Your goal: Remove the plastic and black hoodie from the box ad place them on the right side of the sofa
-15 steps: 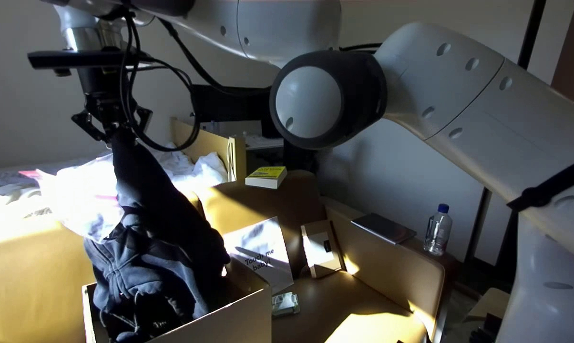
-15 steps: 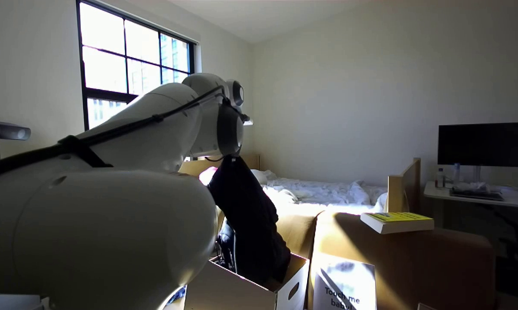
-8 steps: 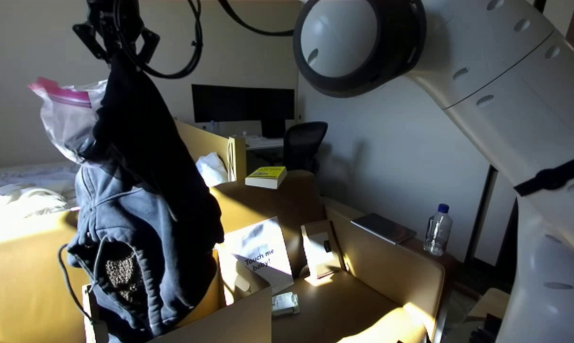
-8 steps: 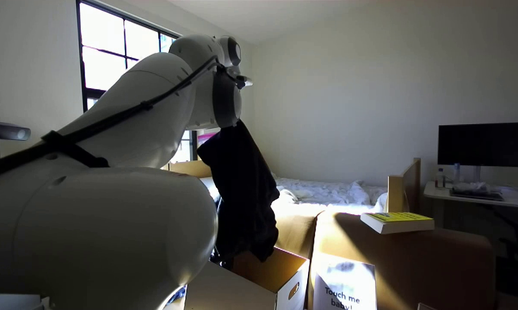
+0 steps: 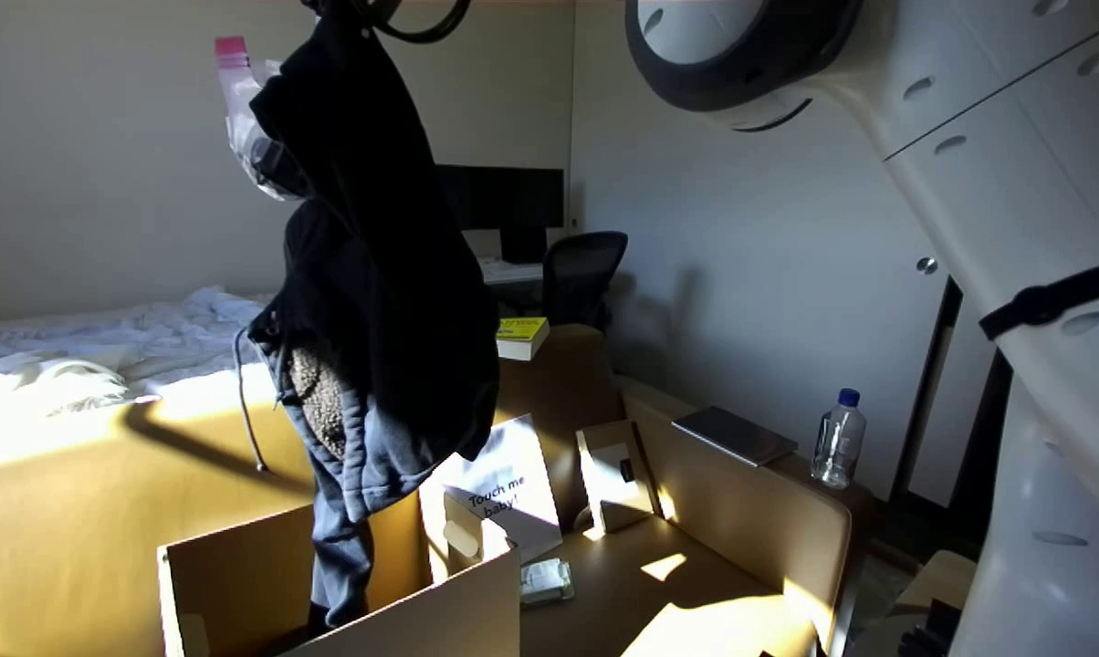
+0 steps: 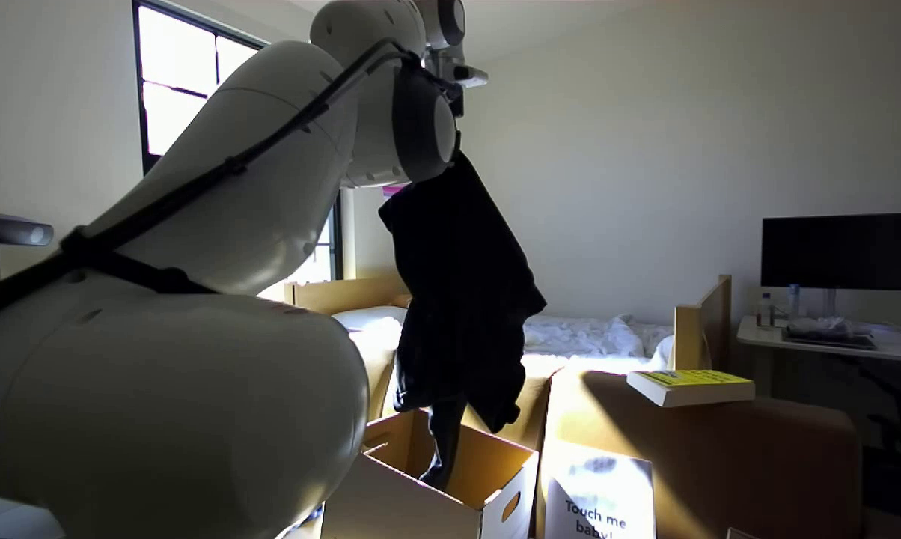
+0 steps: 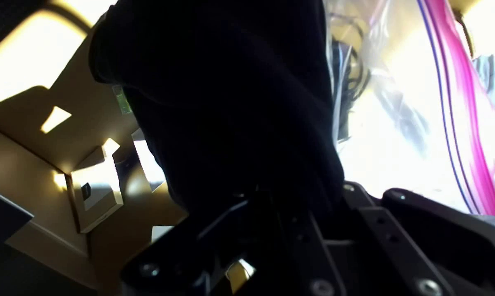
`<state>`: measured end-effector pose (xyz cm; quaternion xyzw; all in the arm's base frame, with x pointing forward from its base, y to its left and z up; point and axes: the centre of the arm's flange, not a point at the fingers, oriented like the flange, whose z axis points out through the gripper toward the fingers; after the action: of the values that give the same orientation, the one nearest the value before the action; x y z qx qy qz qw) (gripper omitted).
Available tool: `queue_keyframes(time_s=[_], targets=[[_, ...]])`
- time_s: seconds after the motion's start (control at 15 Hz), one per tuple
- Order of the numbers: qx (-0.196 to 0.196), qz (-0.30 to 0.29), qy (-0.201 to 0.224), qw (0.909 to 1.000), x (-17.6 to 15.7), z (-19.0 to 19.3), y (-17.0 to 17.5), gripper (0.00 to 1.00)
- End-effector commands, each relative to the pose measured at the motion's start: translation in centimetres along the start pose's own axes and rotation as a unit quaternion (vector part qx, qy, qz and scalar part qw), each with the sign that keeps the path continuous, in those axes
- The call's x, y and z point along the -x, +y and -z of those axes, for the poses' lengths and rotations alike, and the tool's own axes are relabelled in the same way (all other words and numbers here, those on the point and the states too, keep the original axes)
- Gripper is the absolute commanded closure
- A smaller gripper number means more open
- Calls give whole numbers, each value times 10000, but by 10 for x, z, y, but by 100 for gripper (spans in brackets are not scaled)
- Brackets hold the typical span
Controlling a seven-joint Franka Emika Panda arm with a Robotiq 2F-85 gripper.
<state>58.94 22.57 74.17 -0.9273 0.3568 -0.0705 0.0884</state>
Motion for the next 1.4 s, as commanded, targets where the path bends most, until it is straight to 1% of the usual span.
queue_keyframes(time_s=[0.0, 0.2, 0.33, 0.47, 0.67, 0.73, 0.8, 0.93, 1.07, 1.33], targets=[[-527, -472, -294, 9971, -56, -1, 79, 96], [-787, -894, -466, 9918, -109, 1, 128, 96], [-993, -1150, -499, 9871, -135, 6, 163, 96], [-1253, -1276, -509, 9826, -156, 10, 193, 96], [-1656, -1489, -417, 9740, -174, 25, 226, 96], [-1762, -1470, -458, 9722, -182, 28, 236, 96], [-1837, -1658, -471, 9678, -187, 32, 244, 96], [-2038, -1737, -505, 9621, -197, 38, 260, 96], [-2211, -1963, -542, 9538, -208, 42, 277, 96], [-2559, -2193, -647, 9393, -229, 48, 311, 96]])
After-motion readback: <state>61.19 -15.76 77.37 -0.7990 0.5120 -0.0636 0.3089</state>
